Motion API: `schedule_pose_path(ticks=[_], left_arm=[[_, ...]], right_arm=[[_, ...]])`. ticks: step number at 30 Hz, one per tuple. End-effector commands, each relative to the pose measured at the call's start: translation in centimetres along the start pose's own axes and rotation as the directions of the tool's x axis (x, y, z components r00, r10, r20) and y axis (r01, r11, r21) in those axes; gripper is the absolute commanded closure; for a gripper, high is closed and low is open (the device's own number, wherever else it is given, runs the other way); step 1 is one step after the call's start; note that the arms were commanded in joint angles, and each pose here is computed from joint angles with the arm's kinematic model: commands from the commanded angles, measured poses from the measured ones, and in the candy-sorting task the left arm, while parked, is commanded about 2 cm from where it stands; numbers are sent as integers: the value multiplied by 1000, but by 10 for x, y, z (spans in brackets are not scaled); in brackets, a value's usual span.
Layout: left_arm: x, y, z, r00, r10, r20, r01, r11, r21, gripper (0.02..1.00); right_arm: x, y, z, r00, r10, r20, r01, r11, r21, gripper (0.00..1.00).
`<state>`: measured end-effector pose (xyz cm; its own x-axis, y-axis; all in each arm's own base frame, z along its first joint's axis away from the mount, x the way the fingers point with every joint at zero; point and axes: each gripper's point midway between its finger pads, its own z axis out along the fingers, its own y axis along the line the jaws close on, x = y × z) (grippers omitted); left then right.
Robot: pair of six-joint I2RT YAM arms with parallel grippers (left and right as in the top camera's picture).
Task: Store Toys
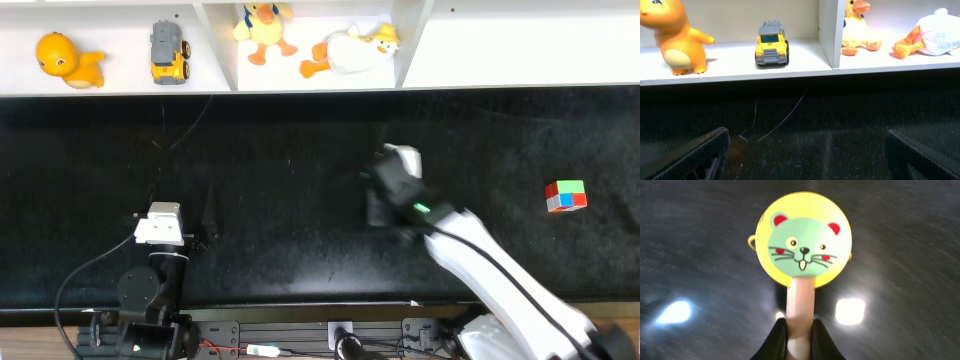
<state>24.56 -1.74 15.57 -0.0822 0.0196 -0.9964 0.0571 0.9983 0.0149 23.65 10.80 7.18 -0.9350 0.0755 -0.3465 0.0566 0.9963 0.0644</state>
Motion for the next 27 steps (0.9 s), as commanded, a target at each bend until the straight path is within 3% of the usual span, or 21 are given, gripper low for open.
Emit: schedule_pose_path(ticks=[1, 8, 15, 27], left_arm=[[-1, -2, -1, 1000, 19, 7, -19, 1000, 10, 20], [-1, -2, -1, 1000, 19, 7, -19, 1000, 10, 20], [-1, -2, -1, 1000, 19, 7, -19, 1000, 10, 20], [-1, -2, -1, 1000, 19, 7, -19, 1000, 10, 20]], right_arm=[[1, -50, -18, 995, 93, 43, -94, 995, 25, 958], [-54, -106, -52, 958, 132, 255, -147, 988, 38, 958], [-116, -115, -73, 925, 4, 379, -47, 993, 104, 958], [-202, -109, -28, 925, -142, 353, 94, 984, 150, 956]])
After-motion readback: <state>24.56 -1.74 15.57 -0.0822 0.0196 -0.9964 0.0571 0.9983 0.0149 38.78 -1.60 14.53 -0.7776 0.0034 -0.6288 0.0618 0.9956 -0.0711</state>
